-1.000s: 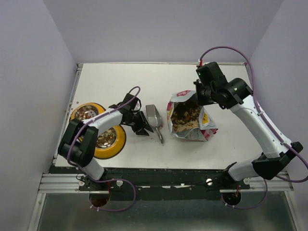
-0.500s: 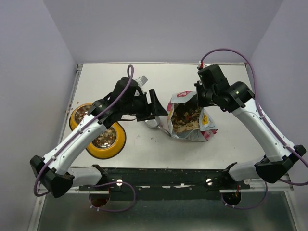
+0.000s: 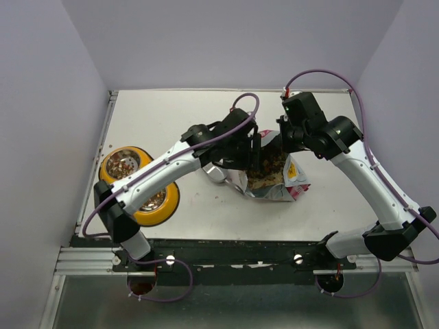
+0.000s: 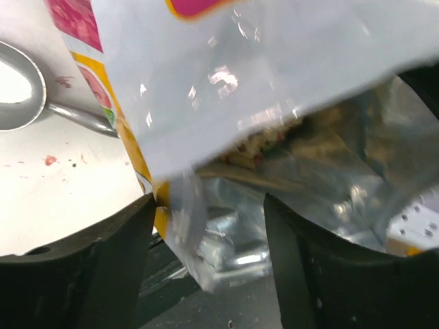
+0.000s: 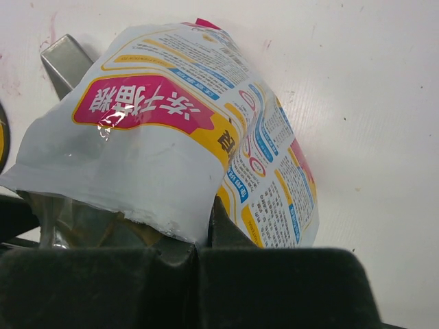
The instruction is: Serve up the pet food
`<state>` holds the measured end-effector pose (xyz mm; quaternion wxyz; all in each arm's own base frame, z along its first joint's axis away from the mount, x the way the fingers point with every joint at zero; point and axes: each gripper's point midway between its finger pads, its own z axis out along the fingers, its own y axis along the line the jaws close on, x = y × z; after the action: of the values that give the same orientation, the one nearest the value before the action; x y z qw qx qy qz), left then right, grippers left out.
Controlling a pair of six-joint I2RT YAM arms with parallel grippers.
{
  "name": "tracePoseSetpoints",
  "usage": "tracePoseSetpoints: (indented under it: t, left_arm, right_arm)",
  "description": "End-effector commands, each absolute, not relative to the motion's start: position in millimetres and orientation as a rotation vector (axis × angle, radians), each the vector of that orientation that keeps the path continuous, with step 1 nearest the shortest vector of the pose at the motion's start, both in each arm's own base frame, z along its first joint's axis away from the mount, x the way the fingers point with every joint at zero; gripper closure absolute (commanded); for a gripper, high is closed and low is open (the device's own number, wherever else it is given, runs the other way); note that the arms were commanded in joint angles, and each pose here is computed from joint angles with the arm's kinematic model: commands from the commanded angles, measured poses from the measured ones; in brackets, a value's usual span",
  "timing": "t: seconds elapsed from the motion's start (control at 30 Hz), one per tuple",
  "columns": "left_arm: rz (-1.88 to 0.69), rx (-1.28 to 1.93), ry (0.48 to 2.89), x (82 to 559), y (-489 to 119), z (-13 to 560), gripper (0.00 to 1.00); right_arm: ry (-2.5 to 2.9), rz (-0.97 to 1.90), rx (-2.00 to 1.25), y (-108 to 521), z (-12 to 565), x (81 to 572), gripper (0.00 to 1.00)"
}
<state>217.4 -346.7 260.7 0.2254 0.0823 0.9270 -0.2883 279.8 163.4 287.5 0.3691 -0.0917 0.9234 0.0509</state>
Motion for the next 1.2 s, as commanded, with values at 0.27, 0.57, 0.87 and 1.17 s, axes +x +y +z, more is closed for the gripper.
tracePoseSetpoints:
  t: [0.27,0.57,0.87,1.17]
  left_arm:
    - [-0.481,0.203,2.593,253,-342,265,0.90]
    - [-0.497,-0.002,2.624,268,-335,283,1.00]
    - [-0.802,-0.402,2.632,279,-332,322,1.00]
    - [-0.787,-0.655,2.469,317,-298,349,1.00]
  right_arm:
    - [2.241,0.297,-0.173,173,330,275,0.99]
    - [2.361,0.207,-0.261,164,305,264,0.72]
    - [2.543,0.111,-0.282,156,247,227,0.50]
    - [2.532,0.020,-0.336,147,249,221,0.56]
